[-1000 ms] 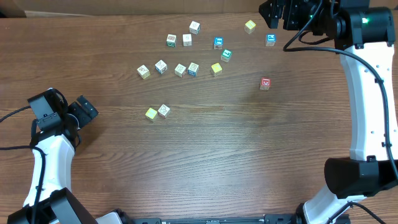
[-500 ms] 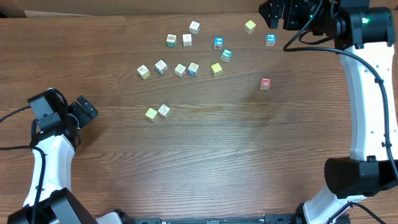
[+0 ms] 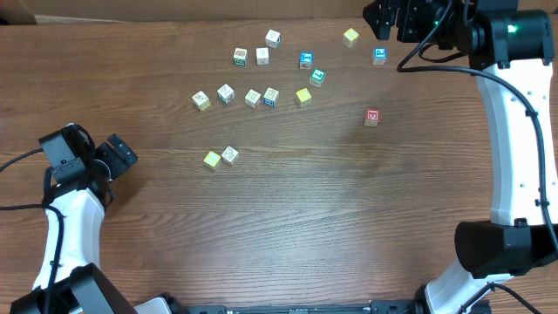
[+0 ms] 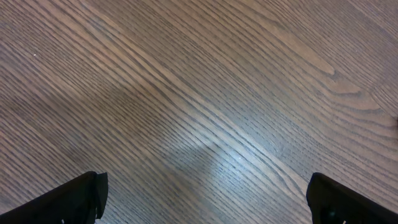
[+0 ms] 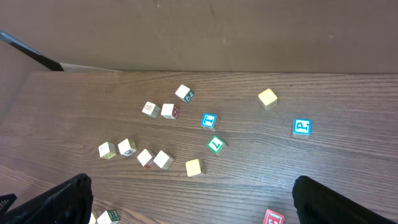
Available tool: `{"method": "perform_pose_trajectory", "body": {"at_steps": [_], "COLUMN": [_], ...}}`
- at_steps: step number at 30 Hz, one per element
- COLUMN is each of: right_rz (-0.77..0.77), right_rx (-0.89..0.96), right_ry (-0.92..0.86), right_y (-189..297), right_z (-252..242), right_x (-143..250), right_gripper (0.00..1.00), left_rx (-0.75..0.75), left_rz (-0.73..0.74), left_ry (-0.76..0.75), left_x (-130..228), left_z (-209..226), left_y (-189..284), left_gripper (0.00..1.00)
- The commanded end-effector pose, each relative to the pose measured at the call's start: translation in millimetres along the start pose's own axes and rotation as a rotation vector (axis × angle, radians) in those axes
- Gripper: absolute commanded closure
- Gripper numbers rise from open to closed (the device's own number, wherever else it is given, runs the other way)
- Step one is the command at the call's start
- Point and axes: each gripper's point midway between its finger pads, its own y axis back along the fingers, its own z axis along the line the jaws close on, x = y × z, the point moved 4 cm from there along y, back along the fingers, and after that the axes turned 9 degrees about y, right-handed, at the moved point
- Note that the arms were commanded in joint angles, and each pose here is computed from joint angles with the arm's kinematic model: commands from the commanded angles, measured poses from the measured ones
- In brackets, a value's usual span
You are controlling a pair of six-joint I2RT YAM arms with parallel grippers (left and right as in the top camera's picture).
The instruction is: Form a circle
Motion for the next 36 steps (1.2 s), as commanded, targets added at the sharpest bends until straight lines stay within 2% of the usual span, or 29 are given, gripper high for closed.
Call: {"method": "perform_pose_trajectory", "body": {"at_steps": [1, 22, 26, 31, 36], "right_rz": [-0.020, -0.020, -0.095, -0.134, -0.078], "right_rx": [0.006, 0.006, 0.007, -0.105, -0.157], "right_ry": [0.006, 0.006, 0.033, 0.013, 0.017], "right_y": [6, 6, 7, 8, -15], "right_z": [0, 0, 0, 17, 37], "right_x": [-5, -5, -21, -29, -19], "right_gripper": [0.00, 0.00, 0.00, 0.00, 0.00], "left_rx": [0.007, 0.007, 0.007, 0.007, 0.007], "left_rz": [-0.012, -0.012, -0.012, -0.012, -0.012], "left_ry": [0.012, 0.012, 0.012, 0.012, 0.012], "left_x": [-2, -2, -2, -2, -2], "left_z": [0, 0, 0, 0, 0], "left_y": [4, 4, 4, 4, 4], "left_gripper": [0.00, 0.00, 0.00, 0.01, 0.01]}}
